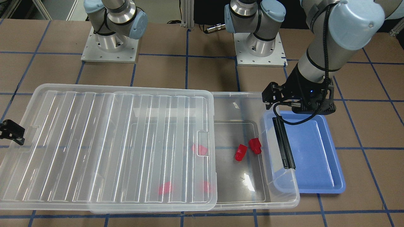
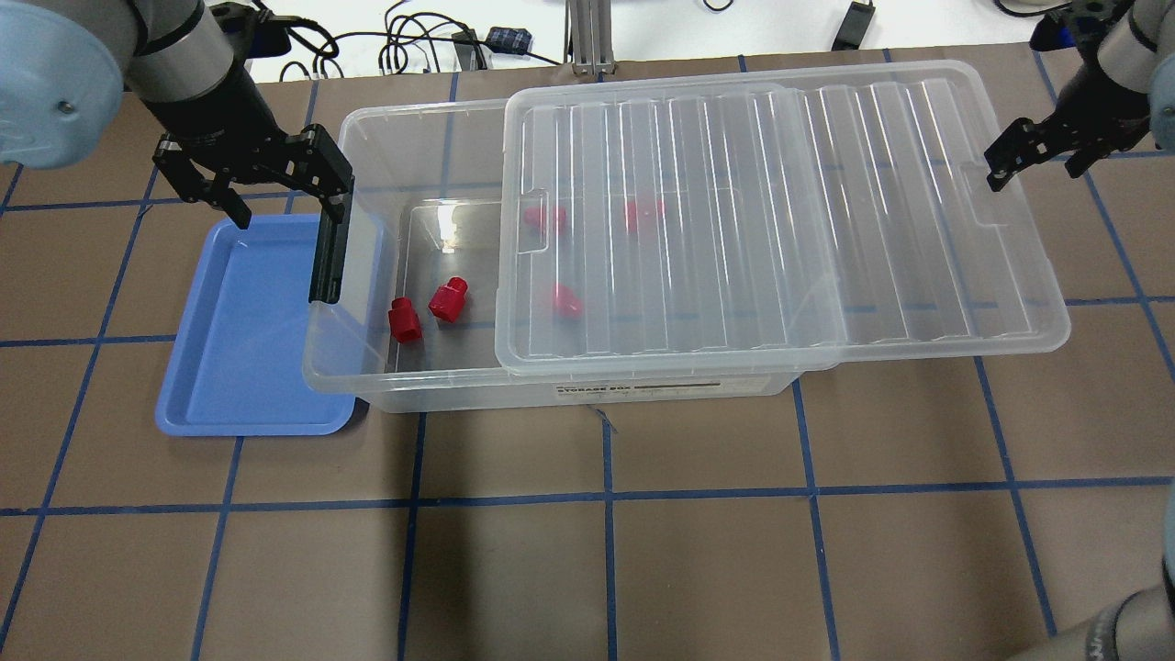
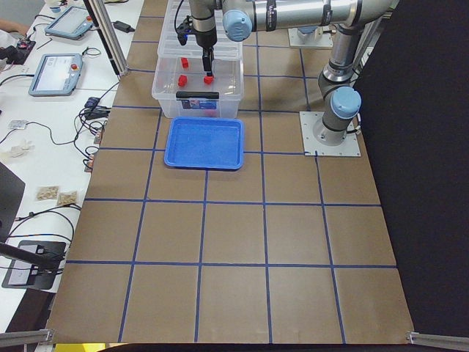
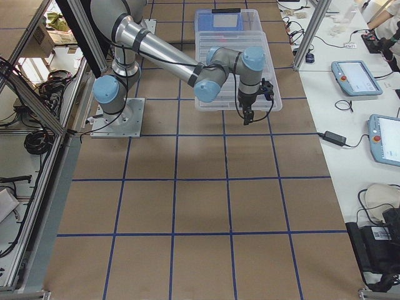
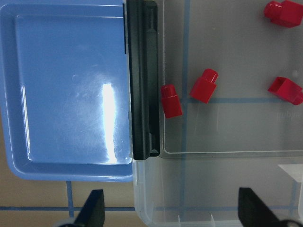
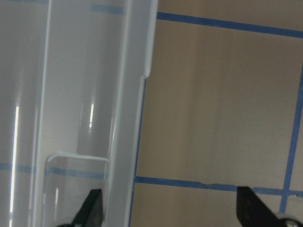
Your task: Place red block in blue tray from box
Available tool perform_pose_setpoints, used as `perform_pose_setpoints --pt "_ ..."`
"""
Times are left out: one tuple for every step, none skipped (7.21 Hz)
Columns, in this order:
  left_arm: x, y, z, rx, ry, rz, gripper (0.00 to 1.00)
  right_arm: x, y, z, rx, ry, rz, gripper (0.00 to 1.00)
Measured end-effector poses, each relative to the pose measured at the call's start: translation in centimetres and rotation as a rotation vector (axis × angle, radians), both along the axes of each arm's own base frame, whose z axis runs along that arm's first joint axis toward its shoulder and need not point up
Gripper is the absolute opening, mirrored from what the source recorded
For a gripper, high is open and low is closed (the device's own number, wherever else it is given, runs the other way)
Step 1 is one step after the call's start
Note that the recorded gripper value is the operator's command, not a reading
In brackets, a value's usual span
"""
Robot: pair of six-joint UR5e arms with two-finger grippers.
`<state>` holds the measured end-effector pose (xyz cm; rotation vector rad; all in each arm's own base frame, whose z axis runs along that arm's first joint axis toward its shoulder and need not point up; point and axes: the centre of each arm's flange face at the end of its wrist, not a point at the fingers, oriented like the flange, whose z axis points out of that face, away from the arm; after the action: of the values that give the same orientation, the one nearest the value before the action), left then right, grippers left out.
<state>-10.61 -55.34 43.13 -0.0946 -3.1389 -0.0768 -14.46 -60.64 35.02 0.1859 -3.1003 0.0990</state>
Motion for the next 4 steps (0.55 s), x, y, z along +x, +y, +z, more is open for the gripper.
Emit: perform_pose_setpoints --pt "-1.6 -0.3 -1.6 -0.02 0.0 -0.049 1.0 -1.3 0.3 0.0 0.0 0.001 -0.014 1.0" --pt "-2.5 -0.6 -3.3 -0.034 0.002 -0.093 1.0 -2.2 0.5 0.0 0.0 0.003 -0.023 1.0" --pt "-3.1 -0.9 -5.1 -0.032 0.004 -0.145 1.0 -2.7 0.7 0.2 -0.001 0.004 -0.029 1.0" --pt "-3.5 -1.0 -6.3 -0.021 0.007 -0.197 1.0 -2.8 0.7 0.3 -0.004 0.006 -0.031 1.0"
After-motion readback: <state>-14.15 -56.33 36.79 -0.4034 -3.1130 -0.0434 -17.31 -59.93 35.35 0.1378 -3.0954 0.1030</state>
